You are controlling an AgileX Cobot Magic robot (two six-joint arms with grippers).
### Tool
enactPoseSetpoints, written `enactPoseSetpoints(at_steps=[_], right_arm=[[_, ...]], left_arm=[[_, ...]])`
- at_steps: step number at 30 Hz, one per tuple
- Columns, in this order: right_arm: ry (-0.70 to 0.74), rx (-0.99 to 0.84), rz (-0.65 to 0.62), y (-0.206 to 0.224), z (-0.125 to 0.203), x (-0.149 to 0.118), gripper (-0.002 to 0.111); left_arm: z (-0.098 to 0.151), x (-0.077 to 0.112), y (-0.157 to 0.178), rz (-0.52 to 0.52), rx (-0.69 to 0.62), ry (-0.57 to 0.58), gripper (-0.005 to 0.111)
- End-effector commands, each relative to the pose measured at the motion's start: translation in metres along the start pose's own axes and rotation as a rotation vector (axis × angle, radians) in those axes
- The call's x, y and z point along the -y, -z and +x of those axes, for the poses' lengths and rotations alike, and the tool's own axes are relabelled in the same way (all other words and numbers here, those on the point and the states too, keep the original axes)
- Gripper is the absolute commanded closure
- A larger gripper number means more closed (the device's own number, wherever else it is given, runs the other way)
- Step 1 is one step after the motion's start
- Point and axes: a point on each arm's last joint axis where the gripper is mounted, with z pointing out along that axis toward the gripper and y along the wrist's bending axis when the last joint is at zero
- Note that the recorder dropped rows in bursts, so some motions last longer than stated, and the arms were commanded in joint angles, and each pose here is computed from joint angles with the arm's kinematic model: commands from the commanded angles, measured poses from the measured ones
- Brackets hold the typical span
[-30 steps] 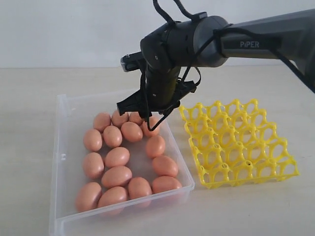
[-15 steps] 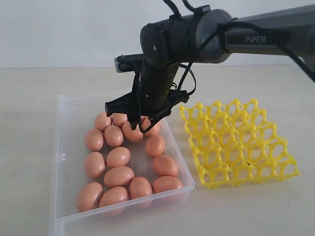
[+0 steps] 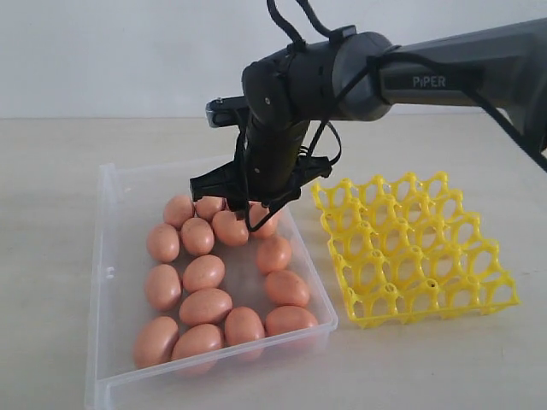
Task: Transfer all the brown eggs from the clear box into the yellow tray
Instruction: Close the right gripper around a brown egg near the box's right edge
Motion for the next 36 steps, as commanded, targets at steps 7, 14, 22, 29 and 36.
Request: enactPoseSetpoints(at_steps=[7,14,22,29,36], right_arm=[[-0.006,0.059,0.083,-0.011,-0.005,0.009,0.066],[-0.068,0.030,0.077,-0.014,-0.005,0.019,0.047],[-0.098,0.020,0.087,-0.019,-0.005,0.025,0.047],[-0.105,0.019,0.089,-0.020,-0.005,0.025,0.047],[-0.116,0.038,0.079,-0.020,-0.007,0.024,0.047]], left_arm=[[0.001,0.001,0.000,0.007,0.000,0.007,0.103],[0.001,0.001,0.000,0.007,0.000,0.007,0.103],[0.001,0.001,0.000,0.007,0.000,0.007,0.103],[0.001,0.001,0.000,0.007,0.000,0.007,0.103],[0.001,0.001,0.000,0.007,0.000,0.007,0.103]])
